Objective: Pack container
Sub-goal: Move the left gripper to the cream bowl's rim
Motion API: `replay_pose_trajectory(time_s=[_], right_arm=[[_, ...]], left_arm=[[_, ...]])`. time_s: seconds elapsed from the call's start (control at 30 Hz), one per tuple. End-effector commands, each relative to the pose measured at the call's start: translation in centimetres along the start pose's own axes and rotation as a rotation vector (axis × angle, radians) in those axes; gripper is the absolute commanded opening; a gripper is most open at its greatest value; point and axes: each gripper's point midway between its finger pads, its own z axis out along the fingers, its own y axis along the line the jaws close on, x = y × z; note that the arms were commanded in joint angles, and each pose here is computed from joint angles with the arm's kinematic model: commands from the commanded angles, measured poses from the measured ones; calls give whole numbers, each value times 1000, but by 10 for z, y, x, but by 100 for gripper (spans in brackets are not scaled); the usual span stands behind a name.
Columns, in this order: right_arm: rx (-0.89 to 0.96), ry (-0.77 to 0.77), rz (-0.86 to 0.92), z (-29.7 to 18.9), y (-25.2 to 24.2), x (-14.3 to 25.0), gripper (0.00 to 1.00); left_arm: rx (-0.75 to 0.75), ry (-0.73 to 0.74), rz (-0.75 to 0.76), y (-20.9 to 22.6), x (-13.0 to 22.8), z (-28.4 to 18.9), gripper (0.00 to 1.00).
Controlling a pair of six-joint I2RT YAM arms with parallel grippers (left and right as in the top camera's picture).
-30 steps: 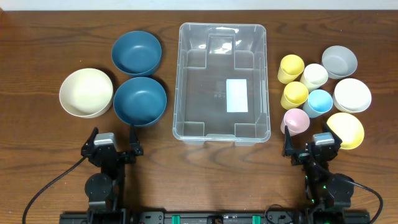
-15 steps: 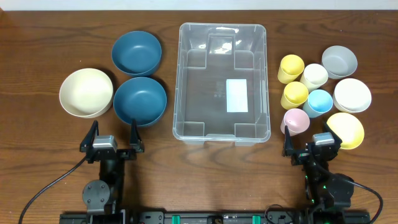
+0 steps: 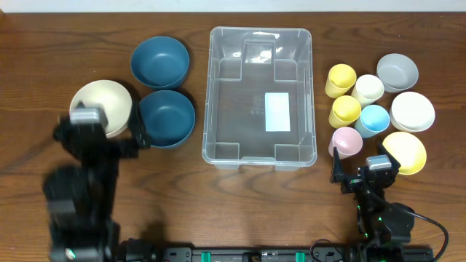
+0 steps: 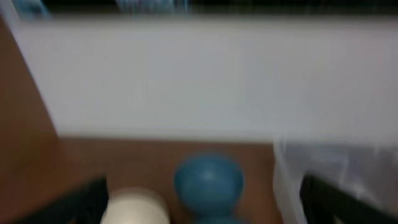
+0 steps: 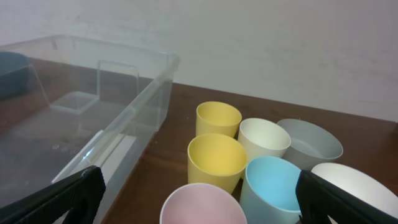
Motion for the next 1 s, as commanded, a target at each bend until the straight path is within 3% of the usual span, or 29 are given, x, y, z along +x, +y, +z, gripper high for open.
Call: replay_pose_trajectory(time_s=[0.0,0.13,0.27,0.43,0.53,0.67,0.73,0.97], right_arm=[[6,1,-12,0,-2,1,99],[6,1,-12,0,-2,1,99],[6,1,-12,0,-2,1,99],[6,1,-12,0,-2,1,99],[6,1,-12,0,-2,1,99],[6,1,-12,0,-2,1,99],[6,1,-12,0,-2,1,99],[6,1,-12,0,-2,1,99]], left_arm=[[-11,133,19,1,-8,27,98],[-14,262,19,2,12,63,98],[-15,449,15,3,64,91,98],[-81,575,12,15,106,116,98],[-319,602,-165,55,124,121,98],[-511,596,-432,106,138,111,98],[-516,595,-544,125,142,106,98],[-573,605,-722,178,158,78,96]])
